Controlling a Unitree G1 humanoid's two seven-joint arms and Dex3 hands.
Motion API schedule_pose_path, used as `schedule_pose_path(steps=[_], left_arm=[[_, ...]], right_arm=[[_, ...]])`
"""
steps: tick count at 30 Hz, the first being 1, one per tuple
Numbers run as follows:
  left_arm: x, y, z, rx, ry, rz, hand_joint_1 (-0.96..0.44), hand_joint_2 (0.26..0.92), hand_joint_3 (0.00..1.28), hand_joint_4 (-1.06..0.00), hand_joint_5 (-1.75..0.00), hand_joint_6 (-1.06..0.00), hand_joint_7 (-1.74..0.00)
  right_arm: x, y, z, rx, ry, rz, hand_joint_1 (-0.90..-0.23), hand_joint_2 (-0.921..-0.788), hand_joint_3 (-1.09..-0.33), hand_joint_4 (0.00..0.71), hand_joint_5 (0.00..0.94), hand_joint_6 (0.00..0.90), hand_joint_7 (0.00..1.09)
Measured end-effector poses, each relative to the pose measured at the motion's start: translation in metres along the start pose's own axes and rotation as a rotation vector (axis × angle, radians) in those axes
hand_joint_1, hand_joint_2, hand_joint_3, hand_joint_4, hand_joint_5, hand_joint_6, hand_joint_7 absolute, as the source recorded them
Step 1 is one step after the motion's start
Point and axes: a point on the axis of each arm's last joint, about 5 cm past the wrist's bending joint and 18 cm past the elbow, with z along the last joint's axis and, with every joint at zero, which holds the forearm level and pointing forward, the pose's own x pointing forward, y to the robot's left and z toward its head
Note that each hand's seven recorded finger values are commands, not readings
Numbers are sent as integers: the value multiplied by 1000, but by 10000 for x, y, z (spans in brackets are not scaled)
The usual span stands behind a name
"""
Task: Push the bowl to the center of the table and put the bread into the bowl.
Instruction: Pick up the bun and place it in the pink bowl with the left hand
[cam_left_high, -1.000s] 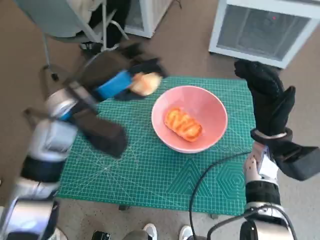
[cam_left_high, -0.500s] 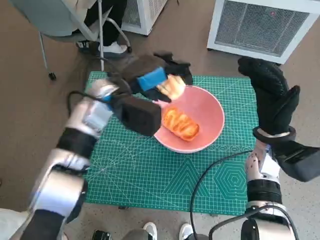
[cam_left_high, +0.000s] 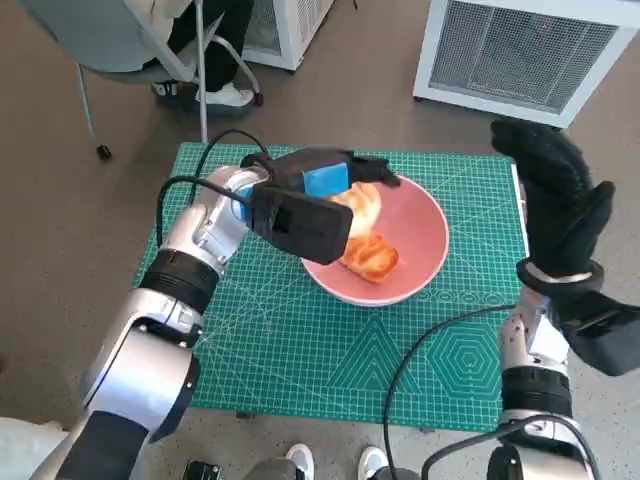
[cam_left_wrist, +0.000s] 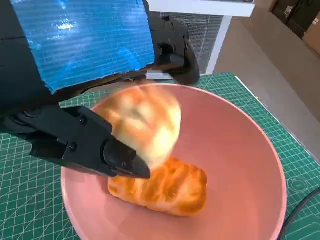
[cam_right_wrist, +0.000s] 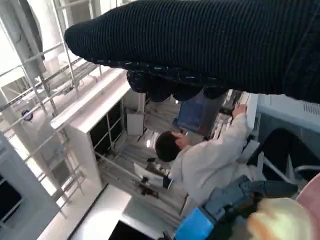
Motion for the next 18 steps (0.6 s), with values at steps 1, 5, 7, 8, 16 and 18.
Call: schedule_pose_path(steps=[1, 5, 7, 8, 16, 18], left_arm=[[-4, 8, 7, 6, -10, 11, -377, 908, 16, -1, 0, -4, -287], [-16, 35, 34, 7, -55, 50, -396, 903, 59, 1, 1, -23, -160], [-31, 37, 33, -10, -80, 71, -390, 911, 48, 1, 1, -30, -137], [-41, 34, 27, -26, -93, 85, -388, 914, 43, 1, 1, -32, -128], [-157, -30, -78, -209, -219, 227, -393, 921, 80, -43, -21, -135, -159], [-192, -52, -109, -268, -263, 284, -396, 921, 98, -82, -36, -176, -175]], right_arm=[[1, 1, 0, 0, 0, -1, -618, -921, -753, 388, 3, 337, 22], [4, 2, 1, 0, -1, -3, -618, -921, -754, 388, 3, 337, 22], [8, 4, 3, 1, -1, -2, -618, -921, -754, 388, 3, 337, 22], [11, 5, 4, 2, -2, -3, -618, -921, -753, 388, 3, 337, 22], [46, 8, 26, 4, -12, -12, -616, -921, -752, 391, 3, 340, 24], [59, 10, 34, 5, -16, -14, -616, -921, -751, 392, 3, 341, 24]])
